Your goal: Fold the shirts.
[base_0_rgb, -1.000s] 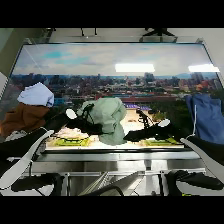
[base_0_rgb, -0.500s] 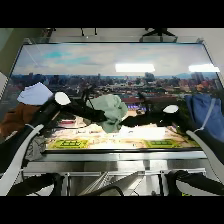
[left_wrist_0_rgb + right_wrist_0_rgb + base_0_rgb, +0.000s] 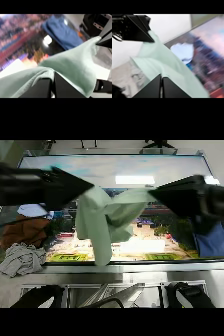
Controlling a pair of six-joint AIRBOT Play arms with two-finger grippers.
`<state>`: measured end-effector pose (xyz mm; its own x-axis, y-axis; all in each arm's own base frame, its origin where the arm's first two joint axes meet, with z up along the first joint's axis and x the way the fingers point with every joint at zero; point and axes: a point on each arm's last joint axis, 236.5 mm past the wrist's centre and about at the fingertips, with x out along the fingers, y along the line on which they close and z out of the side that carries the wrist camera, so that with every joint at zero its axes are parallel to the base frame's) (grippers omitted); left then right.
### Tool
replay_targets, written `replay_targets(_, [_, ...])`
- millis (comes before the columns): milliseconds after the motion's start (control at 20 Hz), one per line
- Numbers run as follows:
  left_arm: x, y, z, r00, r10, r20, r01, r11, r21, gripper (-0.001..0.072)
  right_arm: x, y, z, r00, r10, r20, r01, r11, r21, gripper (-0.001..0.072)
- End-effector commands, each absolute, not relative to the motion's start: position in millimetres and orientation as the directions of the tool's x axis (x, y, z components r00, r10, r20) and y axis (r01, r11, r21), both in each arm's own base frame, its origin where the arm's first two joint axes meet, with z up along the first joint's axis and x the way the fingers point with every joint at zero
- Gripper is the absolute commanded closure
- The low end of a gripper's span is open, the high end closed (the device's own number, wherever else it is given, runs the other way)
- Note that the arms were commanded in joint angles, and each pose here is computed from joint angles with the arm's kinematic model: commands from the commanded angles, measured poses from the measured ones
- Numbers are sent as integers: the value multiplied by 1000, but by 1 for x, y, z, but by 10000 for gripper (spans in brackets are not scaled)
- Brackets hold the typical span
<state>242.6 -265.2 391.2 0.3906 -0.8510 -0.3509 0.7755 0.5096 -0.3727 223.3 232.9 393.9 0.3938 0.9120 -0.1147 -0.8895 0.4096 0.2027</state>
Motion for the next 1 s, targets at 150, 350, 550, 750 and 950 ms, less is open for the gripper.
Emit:
replay_targets(150, [246,-251,462,505,-830,-237,794,554,-251,694,219,196,443,610,790,-68,-792,611,-4,694])
replay_targets(350, [364,-246,342,504,-732,-458,645,672,-364,693,322,199,362,604,746,-281,-750,651,117,694])
replay_targets(550, [431,-213,202,361,-668,-651,484,731,-482,694,412,220,220,427,740,-519,-692,637,339,694])
replay_targets(750, [457,-167,74,204,-617,-760,317,776,-545,694,448,253,68,202,726,-657,-587,627,513,693])
replay_targets(950, [466,-120,-5,109,-603,-790,193,793,-578,692,446,283,-25,66,728,-682,-495,618,611,685])
